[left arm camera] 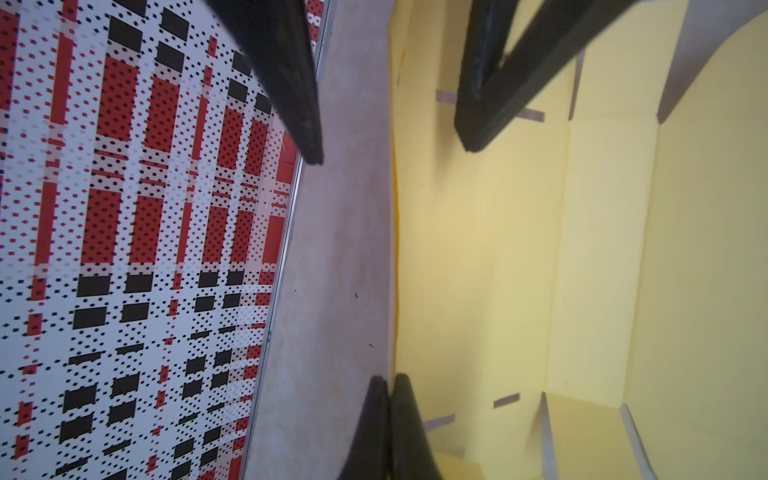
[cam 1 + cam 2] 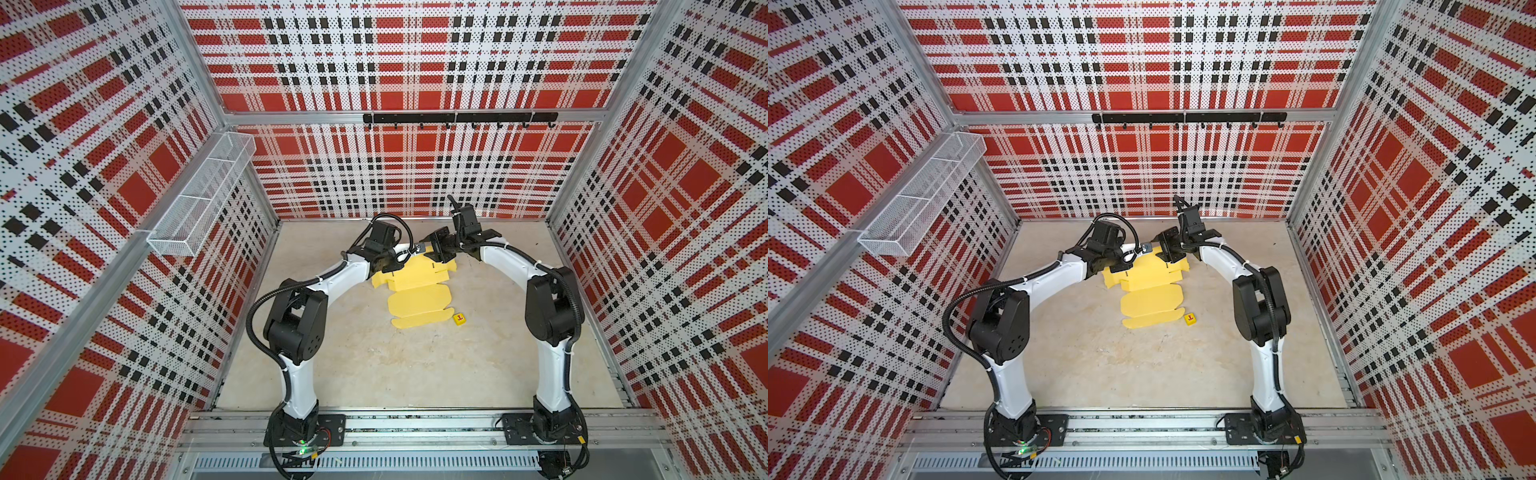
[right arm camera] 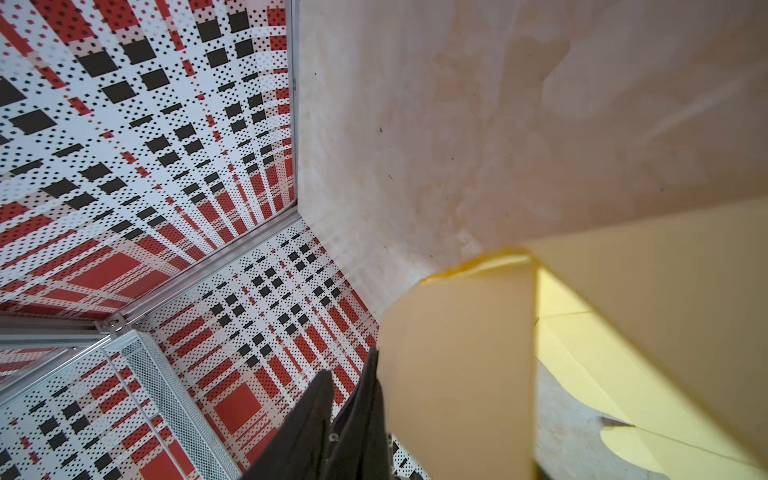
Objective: Fold the paper box
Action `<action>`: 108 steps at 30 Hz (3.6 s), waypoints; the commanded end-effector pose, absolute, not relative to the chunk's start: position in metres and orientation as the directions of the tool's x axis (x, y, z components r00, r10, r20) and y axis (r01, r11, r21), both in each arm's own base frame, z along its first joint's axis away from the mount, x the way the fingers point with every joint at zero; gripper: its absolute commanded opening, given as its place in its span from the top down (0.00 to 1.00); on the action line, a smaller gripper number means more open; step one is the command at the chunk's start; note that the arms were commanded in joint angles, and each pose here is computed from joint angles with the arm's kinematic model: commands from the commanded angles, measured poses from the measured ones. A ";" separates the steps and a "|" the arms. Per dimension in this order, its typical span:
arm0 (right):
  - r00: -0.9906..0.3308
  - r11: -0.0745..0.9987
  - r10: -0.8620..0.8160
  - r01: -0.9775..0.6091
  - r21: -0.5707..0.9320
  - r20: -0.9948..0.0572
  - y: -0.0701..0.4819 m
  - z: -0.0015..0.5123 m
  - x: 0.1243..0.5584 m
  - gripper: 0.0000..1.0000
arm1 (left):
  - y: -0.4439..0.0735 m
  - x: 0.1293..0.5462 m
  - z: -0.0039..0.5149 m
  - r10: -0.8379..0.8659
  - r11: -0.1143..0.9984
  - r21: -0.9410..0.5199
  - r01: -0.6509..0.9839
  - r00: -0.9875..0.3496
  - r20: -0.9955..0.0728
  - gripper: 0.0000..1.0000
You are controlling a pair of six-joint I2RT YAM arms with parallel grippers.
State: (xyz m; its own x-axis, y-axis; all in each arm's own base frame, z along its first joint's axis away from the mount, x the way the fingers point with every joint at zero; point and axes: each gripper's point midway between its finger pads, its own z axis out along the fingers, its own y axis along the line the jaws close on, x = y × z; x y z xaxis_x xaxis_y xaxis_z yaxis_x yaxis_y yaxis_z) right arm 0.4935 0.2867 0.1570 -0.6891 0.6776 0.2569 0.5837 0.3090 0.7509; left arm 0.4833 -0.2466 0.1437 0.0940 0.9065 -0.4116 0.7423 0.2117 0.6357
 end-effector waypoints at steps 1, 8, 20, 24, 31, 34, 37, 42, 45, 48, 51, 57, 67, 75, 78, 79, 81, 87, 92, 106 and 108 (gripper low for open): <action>-0.690 0.318 0.685 0.572 0.756 0.234 0.289 0.156 0.500 0.51 | -0.253 0.485 0.146 0.901 0.189 0.652 0.734 0.134 -0.412 0.96; -0.692 0.325 0.683 0.574 0.751 0.233 0.293 0.149 0.506 0.57 | -0.257 0.484 0.148 0.900 0.186 0.654 0.733 0.140 -0.413 0.96; -0.703 0.352 0.678 0.566 0.746 0.214 0.295 0.144 0.508 0.84 | -0.260 0.483 0.147 0.901 0.178 0.657 0.733 0.147 -0.409 0.94; -0.706 0.355 0.676 0.563 0.746 0.211 0.295 0.143 0.508 0.91 | -0.261 0.482 0.148 0.898 0.180 0.654 0.735 0.148 -0.414 0.87; -0.714 0.370 0.671 0.556 0.744 0.200 0.291 0.138 0.510 0.92 | -0.261 0.462 0.168 0.877 0.213 0.537 0.817 0.083 -0.473 0.54; -0.724 0.380 0.662 0.548 0.745 0.195 0.289 0.135 0.511 0.92 | -0.256 0.444 0.186 0.865 0.233 0.442 0.866 0.024 -0.502 0.50; -0.744 0.386 0.641 0.524 0.759 0.187 0.289 0.135 0.512 0.92 | -0.242 0.429 0.205 0.823 0.303 0.321 0.897 -0.077 -0.562 0.40; -0.762 0.374 0.622 0.490 0.788 0.179 0.286 0.135 0.511 0.93 | -0.197 0.417 0.217 0.727 0.450 0.127 0.884 -0.280 -0.627 0.30; -0.773 0.364 0.609 0.471 0.803 0.178 0.285 0.135 0.511 0.93 | -0.164 0.419 0.213 0.641 0.545 0.039 0.837 -0.387 -0.663 0.30; -0.786 0.354 0.595 0.443 0.823 0.167 0.285 0.137 0.512 0.93 | -0.140 0.421 0.206 0.571 0.606 0.000 0.796 -0.435 -0.696 0.30; -0.804 0.329 0.574 0.402 0.855 0.157 0.289 0.142 0.515 0.92 | -0.124 0.421 0.193 0.549 0.636 -0.008 0.771 -0.460 -0.698 0.30; -0.838 0.305 0.534 0.316 0.898 0.113 0.294 0.145 0.520 0.92 | -0.118 0.410 0.176 0.557 0.617 -0.019 0.787 -0.453 -0.696 0.31; -0.888 0.242 0.461 0.131 0.961 0.005 0.303 0.172 0.528 0.95 | -0.119 0.400 0.166 0.597 0.442 0.077 0.894 -0.229 -0.769 0.30; -0.902 0.240 0.431 0.099 0.966 -0.015 0.305 0.168 0.526 0.96 | -0.133 0.427 0.134 0.665 0.364 0.163 0.917 -0.134 -0.735 0.33; -0.908 0.246 0.419 0.101 0.964 -0.012 0.306 0.162 0.525 0.96 | -0.141 0.431 0.124 0.698 0.308 0.197 0.931 -0.080 -0.712 0.35; -0.910 0.248 0.414 0.099 0.964 -0.013 0.307 0.161 0.525 0.96 | -0.145 0.433 0.121 0.704 0.293 0.203 0.934 -0.068 -0.707 0.36; -0.913 0.252 0.407 0.099 0.963 -0.013 0.308 0.157 0.525 0.96 | -0.155 0.435 0.117 0.709 0.267 0.203 0.942 -0.050 -0.703 0.39; -0.923 0.262 0.386 0.094 0.960 -0.015 0.309 0.146 0.522 0.97 | -0.179 0.434 0.105 0.721 0.206 0.218 0.954 0.003 -0.693 0.44; -0.927 0.282 0.375 0.084 0.956 -0.029 0.308 0.139 0.519 0.97 | -0.186 0.434 0.100 0.731 0.199 0.221 0.955 0.006 -0.682 0.49; -0.919 0.274 0.393 0.105 0.956 -0.012 0.302 0.133 0.522 0.97 | -0.188 0.446 0.099 0.723 0.244 0.221 0.944 -0.026 -0.690 0.47; -0.918 0.283 0.396 0.119 0.952 -0.003 0.302 0.131 0.523 0.97 | -0.191 0.449 0.101 0.719 0.248 0.221 0.943 -0.027 -0.694 0.47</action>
State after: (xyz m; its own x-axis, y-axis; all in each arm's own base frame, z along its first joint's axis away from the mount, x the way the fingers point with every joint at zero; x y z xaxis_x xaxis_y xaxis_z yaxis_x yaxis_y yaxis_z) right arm 0.5163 0.3032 0.1350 -0.9219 0.3873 0.0117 0.1289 0.2780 0.9519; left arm 0.4379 -0.1856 0.0978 -0.0423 0.7247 -0.6878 0.9482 0.2460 0.2008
